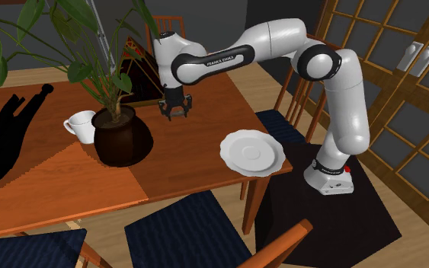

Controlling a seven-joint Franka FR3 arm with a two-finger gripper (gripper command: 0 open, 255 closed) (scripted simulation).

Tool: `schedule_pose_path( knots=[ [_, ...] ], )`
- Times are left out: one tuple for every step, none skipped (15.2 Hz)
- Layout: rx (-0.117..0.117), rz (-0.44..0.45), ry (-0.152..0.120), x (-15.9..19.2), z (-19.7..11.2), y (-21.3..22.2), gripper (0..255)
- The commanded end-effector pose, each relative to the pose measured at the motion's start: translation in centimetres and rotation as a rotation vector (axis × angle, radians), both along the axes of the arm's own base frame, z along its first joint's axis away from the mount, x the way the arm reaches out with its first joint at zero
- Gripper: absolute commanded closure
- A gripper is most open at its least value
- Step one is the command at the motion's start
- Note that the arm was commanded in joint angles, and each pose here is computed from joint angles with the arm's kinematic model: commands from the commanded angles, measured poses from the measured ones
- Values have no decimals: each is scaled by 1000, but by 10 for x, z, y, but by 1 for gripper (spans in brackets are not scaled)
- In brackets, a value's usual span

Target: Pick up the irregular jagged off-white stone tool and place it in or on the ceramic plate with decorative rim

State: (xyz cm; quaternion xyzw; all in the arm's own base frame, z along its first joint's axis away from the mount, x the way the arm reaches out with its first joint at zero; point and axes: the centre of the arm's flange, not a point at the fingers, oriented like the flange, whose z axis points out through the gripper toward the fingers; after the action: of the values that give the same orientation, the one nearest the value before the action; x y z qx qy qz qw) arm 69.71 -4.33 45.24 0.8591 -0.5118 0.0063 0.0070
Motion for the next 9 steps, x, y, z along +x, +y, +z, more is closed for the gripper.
schedule_pose_path(
  knots=[
    [0,0,0,0,11,-1,255],
    [0,0,0,0,17,-1,255],
    [0,0,0,0,22,-1,255],
    [0,0,0,0,27,-1,255],
    [0,0,0,0,32,-1,255],
    [0,0,0,0,38,-1,255],
    [0,0,0,0,43,-1,255],
    [0,0,0,0,48,-1,255],
    [0,0,0,-1,48,-1,255]
  ],
)
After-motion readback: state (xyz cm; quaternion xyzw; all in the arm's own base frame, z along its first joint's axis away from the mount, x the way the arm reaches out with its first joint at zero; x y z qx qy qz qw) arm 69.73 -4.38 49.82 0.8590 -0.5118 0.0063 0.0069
